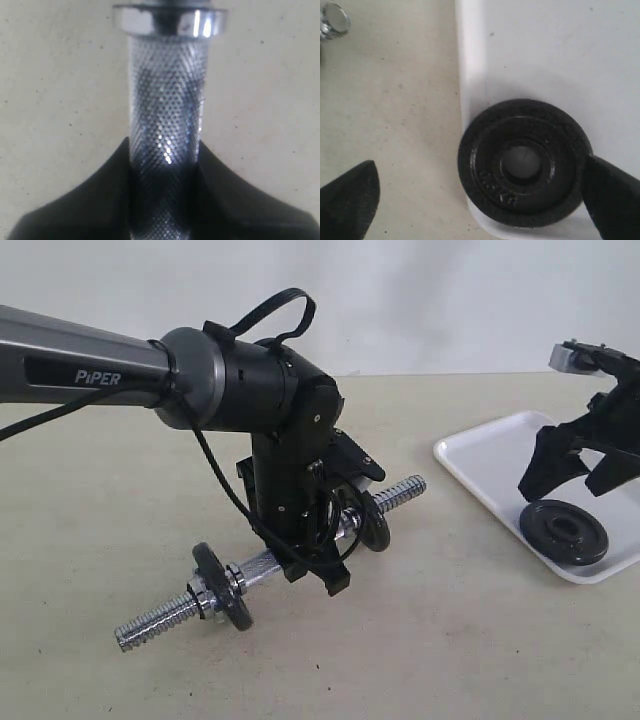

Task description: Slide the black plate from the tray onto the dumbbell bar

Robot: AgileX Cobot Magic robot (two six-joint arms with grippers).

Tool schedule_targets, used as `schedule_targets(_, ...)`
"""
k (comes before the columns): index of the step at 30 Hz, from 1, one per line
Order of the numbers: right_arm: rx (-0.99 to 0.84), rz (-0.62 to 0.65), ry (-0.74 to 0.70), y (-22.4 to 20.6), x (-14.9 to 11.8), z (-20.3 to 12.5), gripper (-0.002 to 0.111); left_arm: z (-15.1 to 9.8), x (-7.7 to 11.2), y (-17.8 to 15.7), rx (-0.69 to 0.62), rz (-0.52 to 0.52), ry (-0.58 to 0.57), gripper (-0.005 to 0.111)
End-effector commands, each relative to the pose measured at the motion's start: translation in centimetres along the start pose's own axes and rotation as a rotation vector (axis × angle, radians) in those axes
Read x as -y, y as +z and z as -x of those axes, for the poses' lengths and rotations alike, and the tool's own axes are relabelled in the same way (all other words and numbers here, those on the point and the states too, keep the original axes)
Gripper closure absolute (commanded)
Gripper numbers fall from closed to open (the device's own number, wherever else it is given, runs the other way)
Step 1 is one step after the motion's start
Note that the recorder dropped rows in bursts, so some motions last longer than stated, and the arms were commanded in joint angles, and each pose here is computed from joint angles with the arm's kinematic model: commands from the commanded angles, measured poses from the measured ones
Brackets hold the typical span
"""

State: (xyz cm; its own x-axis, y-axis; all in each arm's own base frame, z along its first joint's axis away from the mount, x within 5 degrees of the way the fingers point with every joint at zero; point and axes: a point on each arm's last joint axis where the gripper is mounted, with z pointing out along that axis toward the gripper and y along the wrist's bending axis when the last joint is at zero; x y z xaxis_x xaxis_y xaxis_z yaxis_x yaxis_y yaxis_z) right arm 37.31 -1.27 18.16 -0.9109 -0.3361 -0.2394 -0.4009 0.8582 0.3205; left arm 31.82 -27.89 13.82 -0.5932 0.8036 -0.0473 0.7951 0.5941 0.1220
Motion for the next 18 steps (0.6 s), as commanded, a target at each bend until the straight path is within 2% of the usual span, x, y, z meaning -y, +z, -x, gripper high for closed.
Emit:
schedule_targets(1,-0.042,-0.048,0.02,-0.2,0.7,-0.5,0.003,0.3,-0.4,-2.6,0.072,0.024,0.009,0.102)
schedule_targets(8,-0.086,-0.05,0.029,0.9,1.2,-0.7,0.003,0.3,-0.4,-2.6,0.072,0.024,0.009,0.102)
schedule_targets(13,-0.127,-0.108,0.028,2.2,1.7,-0.7,0.003,0.3,-0.4,-2.6,0.072,0.024,0.009,0.102)
schedule_targets(18,-0.141,-0.106,0.01,2.9,1.3,-0.5,0.003,0.4,-0.4,-2.6,0.084,0.025,0.009,0.102)
